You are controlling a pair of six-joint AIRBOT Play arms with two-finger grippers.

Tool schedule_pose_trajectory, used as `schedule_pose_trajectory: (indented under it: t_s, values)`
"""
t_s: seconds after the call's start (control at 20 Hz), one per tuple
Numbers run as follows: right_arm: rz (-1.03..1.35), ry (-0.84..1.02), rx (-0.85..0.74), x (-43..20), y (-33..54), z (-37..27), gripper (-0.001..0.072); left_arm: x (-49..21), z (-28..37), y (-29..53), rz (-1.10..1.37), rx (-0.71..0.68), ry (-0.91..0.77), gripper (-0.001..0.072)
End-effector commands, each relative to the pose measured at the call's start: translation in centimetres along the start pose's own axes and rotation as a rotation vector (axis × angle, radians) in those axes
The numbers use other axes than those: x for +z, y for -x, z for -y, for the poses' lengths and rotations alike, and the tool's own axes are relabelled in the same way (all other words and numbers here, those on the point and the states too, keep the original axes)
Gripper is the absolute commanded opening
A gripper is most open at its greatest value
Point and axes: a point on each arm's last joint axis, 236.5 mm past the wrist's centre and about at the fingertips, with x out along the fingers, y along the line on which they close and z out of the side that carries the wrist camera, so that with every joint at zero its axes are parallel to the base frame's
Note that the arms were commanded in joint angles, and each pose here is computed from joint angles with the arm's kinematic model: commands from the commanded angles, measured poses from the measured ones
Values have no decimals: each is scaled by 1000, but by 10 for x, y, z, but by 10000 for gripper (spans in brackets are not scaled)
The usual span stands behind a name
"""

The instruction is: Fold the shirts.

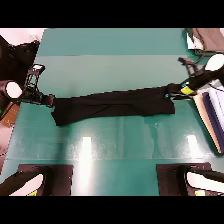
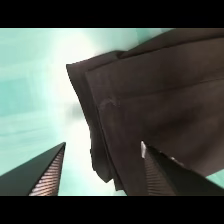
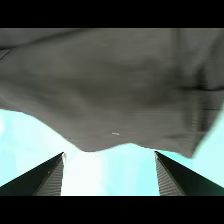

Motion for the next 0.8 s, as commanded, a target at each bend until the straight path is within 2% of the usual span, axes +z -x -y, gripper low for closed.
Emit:
schedule_pose_trajectory:
  t_s: [0.0,0.1,0.2,0.25,0.5,0.75]
  values:
    - [62,-29,41,4,24,27,629,8,30,7,20,-126,48,549]
    - [123,-92,142,14,28,36,633,17,68,14,54,-293,39,312]
    - [165,-165,205,16,26,57,632,33,105,27,120,-427,26,161]
    - [174,-197,217,14,21,70,632,36,121,30,136,-453,2,24]
    - [133,-308,388,11,-17,96,632,42,230,27,125,-570,-142,22]
    - [60,-310,403,9,-66,114,632,57,314,17,65,-658,-249,22]
